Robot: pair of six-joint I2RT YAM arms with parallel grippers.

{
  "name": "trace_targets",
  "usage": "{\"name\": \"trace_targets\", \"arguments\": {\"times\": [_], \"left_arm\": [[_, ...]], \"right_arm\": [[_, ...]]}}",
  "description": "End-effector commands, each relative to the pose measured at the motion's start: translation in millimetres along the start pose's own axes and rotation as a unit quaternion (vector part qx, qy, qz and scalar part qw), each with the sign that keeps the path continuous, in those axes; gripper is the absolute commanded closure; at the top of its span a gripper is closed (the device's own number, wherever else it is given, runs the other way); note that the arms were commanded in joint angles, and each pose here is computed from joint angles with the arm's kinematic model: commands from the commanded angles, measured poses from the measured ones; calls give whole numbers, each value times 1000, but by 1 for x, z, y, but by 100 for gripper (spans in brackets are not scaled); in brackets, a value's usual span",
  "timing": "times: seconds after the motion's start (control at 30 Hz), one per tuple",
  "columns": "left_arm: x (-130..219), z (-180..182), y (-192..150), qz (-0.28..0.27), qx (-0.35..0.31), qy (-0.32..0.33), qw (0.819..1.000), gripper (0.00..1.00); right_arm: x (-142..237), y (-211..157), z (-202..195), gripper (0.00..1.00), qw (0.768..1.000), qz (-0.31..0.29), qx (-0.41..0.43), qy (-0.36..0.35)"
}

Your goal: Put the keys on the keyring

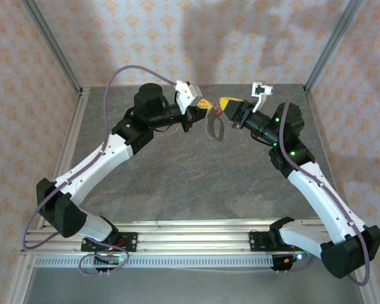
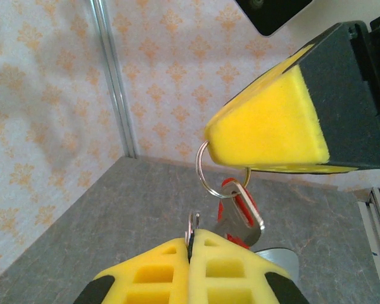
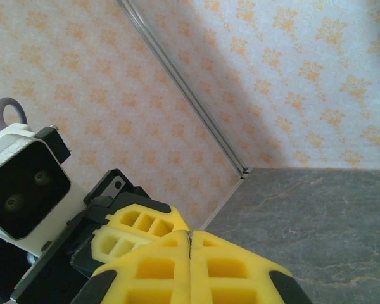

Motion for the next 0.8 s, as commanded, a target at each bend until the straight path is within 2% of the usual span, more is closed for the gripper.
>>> {"name": "trace_targets", "arguments": {"times": [0.0, 0.77], "left_arm": [[1, 2, 22, -34, -13, 9, 999, 100], [0, 2, 27, -44, -14, 10, 999, 100]], "right_arm": [[2, 16, 24, 100, 999, -19, 15, 40], [-12, -6, -11, 100, 1000, 8, 13, -7]]}}
Point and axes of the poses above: each hand's point on the last joint's axis, 136 mm out from that joint toward the fingers, its own x axis back along the fingers, its own z axis along the line the jaws close on, y = z × x, the point moved 3 cm from there along x, back along the fingers, and after that the axes turned 5 degrees about -x, right-handed, at the moved point
